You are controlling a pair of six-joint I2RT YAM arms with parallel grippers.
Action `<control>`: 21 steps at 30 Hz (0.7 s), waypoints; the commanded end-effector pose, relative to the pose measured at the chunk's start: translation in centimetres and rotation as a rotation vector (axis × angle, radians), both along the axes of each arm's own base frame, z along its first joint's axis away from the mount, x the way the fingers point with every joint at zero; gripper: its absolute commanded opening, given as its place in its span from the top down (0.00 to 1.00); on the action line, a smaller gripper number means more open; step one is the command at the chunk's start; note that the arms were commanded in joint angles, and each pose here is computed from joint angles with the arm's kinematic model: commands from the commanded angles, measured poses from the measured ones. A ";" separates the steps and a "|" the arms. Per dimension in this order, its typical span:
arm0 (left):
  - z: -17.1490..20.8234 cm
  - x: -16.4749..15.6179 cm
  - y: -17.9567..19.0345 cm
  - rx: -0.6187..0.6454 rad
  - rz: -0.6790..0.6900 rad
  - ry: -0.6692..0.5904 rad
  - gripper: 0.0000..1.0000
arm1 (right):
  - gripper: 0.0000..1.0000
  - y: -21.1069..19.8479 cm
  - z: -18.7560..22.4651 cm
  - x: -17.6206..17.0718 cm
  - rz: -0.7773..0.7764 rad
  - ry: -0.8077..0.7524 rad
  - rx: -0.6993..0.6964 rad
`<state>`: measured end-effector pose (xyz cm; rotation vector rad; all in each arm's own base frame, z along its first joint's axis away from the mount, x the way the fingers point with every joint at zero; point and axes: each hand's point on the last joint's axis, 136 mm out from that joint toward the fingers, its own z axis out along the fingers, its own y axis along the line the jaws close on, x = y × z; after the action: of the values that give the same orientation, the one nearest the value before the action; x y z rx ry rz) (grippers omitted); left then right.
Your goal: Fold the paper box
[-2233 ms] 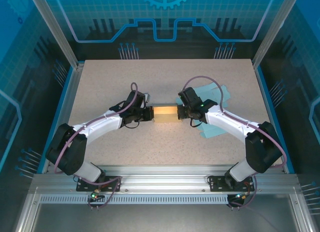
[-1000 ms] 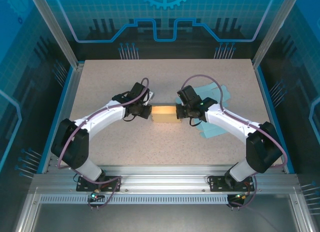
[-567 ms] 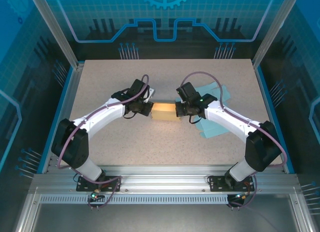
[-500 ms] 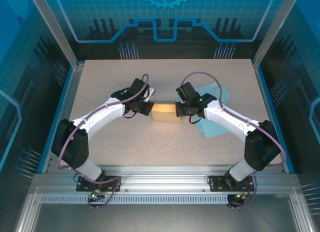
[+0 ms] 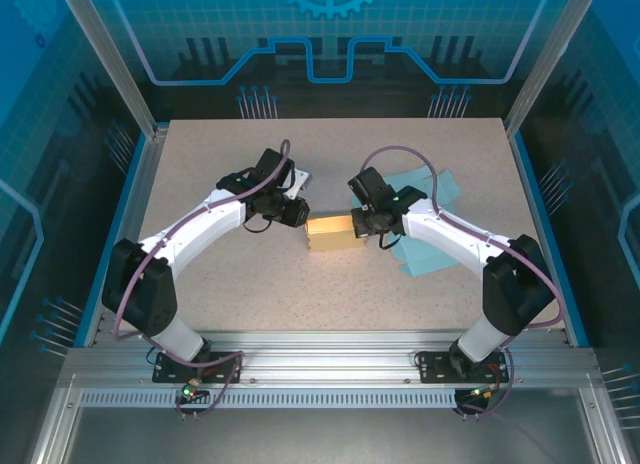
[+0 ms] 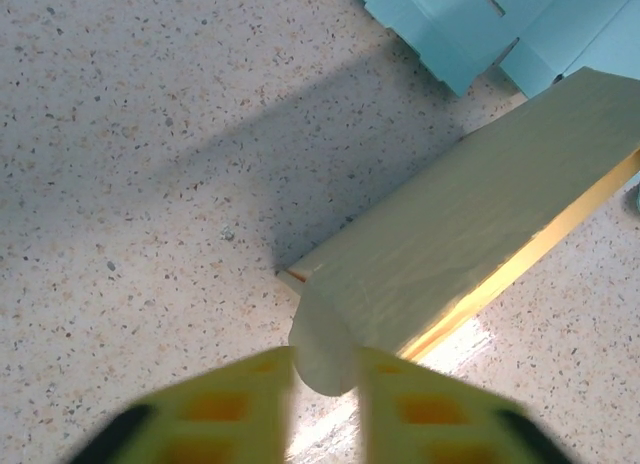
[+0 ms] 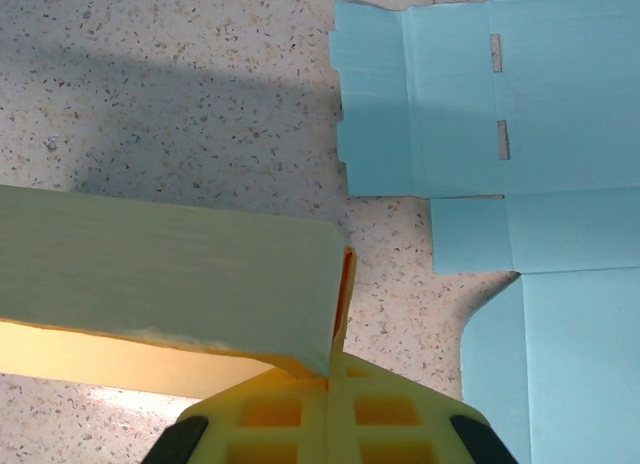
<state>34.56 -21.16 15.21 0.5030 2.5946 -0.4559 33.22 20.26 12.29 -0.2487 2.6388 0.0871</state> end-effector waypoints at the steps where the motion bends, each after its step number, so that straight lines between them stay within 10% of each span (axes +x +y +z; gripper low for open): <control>1: 0.8 -1.2 0.5 0.015 -0.051 -0.002 0.54 | 1.00 0.3 -0.2 -0.3 0.022 0.016 -0.031; 16: -3.7 -0.4 0.0 0.057 -0.148 -0.011 0.56 | 1.00 0.9 -0.2 -0.2 0.037 0.019 -0.004; 21: -3.6 0.6 -0.1 0.064 -0.120 -0.028 0.81 | 1.00 1.0 -0.3 -0.2 0.044 0.020 -0.004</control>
<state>34.14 -21.28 11.48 0.7026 2.5882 -0.4202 33.34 20.47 12.25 -0.2566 2.6396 0.0936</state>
